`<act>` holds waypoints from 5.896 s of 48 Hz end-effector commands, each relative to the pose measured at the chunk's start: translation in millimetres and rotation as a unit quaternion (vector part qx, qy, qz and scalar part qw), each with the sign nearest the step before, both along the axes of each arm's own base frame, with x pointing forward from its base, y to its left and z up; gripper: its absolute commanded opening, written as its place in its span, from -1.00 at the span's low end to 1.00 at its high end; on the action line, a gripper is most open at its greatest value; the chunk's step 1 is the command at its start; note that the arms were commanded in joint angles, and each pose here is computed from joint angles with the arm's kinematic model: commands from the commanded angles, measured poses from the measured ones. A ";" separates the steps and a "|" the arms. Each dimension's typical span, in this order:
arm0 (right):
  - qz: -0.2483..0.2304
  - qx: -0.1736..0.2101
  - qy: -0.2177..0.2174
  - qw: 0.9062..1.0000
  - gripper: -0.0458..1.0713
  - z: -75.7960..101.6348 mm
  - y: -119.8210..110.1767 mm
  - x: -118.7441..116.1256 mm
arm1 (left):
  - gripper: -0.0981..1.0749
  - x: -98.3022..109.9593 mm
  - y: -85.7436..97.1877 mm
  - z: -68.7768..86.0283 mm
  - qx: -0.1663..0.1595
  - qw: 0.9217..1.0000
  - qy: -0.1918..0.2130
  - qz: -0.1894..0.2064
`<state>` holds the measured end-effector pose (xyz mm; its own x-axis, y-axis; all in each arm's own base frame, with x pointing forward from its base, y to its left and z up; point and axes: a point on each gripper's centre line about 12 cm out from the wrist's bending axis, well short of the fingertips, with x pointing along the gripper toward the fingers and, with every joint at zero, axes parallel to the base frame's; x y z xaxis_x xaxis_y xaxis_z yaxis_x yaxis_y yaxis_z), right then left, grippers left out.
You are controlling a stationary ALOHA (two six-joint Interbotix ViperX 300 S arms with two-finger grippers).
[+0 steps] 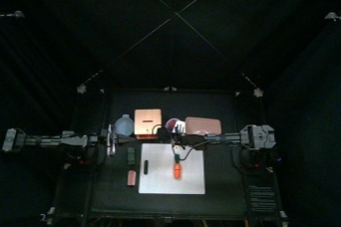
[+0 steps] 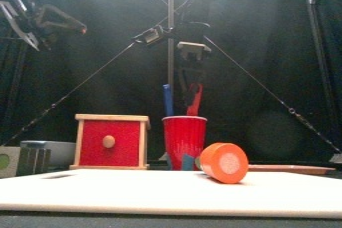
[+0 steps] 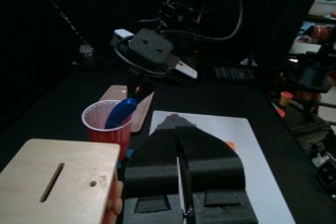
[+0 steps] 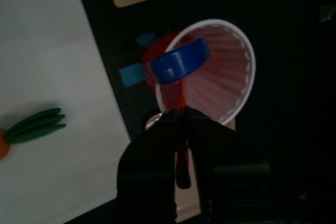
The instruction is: Cut carrot
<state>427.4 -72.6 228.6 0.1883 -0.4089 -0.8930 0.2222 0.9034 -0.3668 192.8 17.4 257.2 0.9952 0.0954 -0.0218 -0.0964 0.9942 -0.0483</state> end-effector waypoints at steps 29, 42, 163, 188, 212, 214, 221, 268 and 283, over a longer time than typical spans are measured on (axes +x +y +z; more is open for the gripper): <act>-0.021 -0.041 -0.091 0.995 -0.31 101.2 -7.6 -42.2 | -0.68 1.8 4.3 7.1 0.002 1.000 -0.009 0.011; -0.021 -0.048 -0.145 0.988 -0.31 136.9 -7.4 -58.0 | -0.66 2.0 4.3 6.8 0.004 1.000 -0.008 0.010; 0.067 0.179 -0.539 0.821 -0.33 81.8 51.6 -135.1 | 0.25 154.5 -15.8 -24.6 0.020 0.998 0.035 -0.043; 0.059 0.199 -0.520 0.828 -0.30 68.9 59.0 -135.3 | -0.25 154.7 -17.0 -24.9 0.028 0.998 0.036 -0.049; 0.036 0.206 -0.477 0.854 0.80 54.8 58.8 -137.5 | -0.26 154.1 -26.2 -22.1 0.050 0.996 0.014 -0.073; 0.036 0.206 -0.478 0.853 0.80 56.0 58.8 -137.1 | -0.26 153.6 -26.3 -23.7 0.051 0.996 0.017 -0.074; 0.036 0.205 -0.486 0.849 0.78 62.9 57.8 -136.5 | -0.26 152.5 -27.9 -29.7 0.049 0.996 0.026 -0.077; 0.031 0.234 -0.470 0.850 -0.10 52.7 70.5 -133.6 | -0.26 149.5 -30.4 -53.0 0.043 0.994 0.061 -0.080; 0.004 0.293 -0.425 0.856 -0.43 9.9 93.3 -146.9 | -0.26 154.2 -39.9 -84.5 0.036 0.987 0.125 -0.093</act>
<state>284.5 13.6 244.0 0.8780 0.0422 -0.4768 0.1782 0.8957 0.4074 348.7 -18.1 180.8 0.9712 -0.0681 -0.2285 0.0757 0.9968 0.0248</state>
